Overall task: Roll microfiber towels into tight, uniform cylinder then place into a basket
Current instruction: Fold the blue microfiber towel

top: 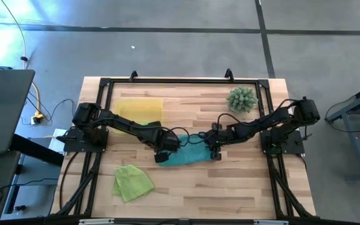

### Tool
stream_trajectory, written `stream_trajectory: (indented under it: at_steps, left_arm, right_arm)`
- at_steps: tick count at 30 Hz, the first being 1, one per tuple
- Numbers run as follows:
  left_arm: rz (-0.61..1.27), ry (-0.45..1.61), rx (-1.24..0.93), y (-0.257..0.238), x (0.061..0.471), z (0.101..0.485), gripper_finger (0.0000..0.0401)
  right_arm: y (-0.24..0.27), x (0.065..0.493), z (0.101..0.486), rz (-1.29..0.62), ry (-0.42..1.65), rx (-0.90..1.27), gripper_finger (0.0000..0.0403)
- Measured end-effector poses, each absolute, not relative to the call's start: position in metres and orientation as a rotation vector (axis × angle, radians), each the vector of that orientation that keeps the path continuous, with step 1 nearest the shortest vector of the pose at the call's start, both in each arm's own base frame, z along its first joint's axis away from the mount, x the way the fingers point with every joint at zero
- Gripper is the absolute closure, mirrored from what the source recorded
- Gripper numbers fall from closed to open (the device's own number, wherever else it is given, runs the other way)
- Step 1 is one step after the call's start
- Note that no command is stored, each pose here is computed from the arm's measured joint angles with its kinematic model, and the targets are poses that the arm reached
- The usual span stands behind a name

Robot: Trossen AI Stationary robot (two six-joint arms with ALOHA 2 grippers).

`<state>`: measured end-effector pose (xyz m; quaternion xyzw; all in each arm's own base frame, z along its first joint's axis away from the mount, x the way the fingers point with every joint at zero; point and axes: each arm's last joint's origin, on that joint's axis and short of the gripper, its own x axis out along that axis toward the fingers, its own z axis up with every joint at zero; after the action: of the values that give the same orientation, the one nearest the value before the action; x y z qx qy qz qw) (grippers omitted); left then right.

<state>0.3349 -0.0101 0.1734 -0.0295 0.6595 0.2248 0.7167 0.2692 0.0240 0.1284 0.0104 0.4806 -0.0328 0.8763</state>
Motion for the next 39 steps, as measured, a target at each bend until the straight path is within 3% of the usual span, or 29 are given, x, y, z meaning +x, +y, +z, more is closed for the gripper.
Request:
stream_trajectory:
  at_steps: [9,14,18,25,32,39]
  left_arm:
    - [0.422,1.509,-0.154,-0.019,0.339,0.192,0.0307]
    - [0.224,1.459,-0.098,-0.041,0.348,0.201,0.0307]
    - [0.089,1.387,0.025,-0.054,0.35,0.189,0.0307]
    - [0.122,1.35,-0.025,-0.044,0.344,0.159,0.0307]
    - [0.167,1.362,-0.126,-0.04,0.336,0.144,0.0307]
    - [-0.068,1.329,-0.299,-0.048,0.342,0.145,0.0307]
  right_arm:
    - [0.024,0.269,0.129,-0.142,0.994,0.152,0.027]
    - [0.033,0.269,0.129,-0.184,0.989,0.321,0.027]
    - [0.042,0.267,0.129,-0.26,0.97,0.419,0.027]
    - [0.056,0.265,0.127,-0.372,0.924,0.501,0.027]
    - [0.062,0.269,0.107,-0.44,0.944,0.465,0.027]
    - [0.049,0.268,0.101,-0.521,0.934,0.079,0.027]
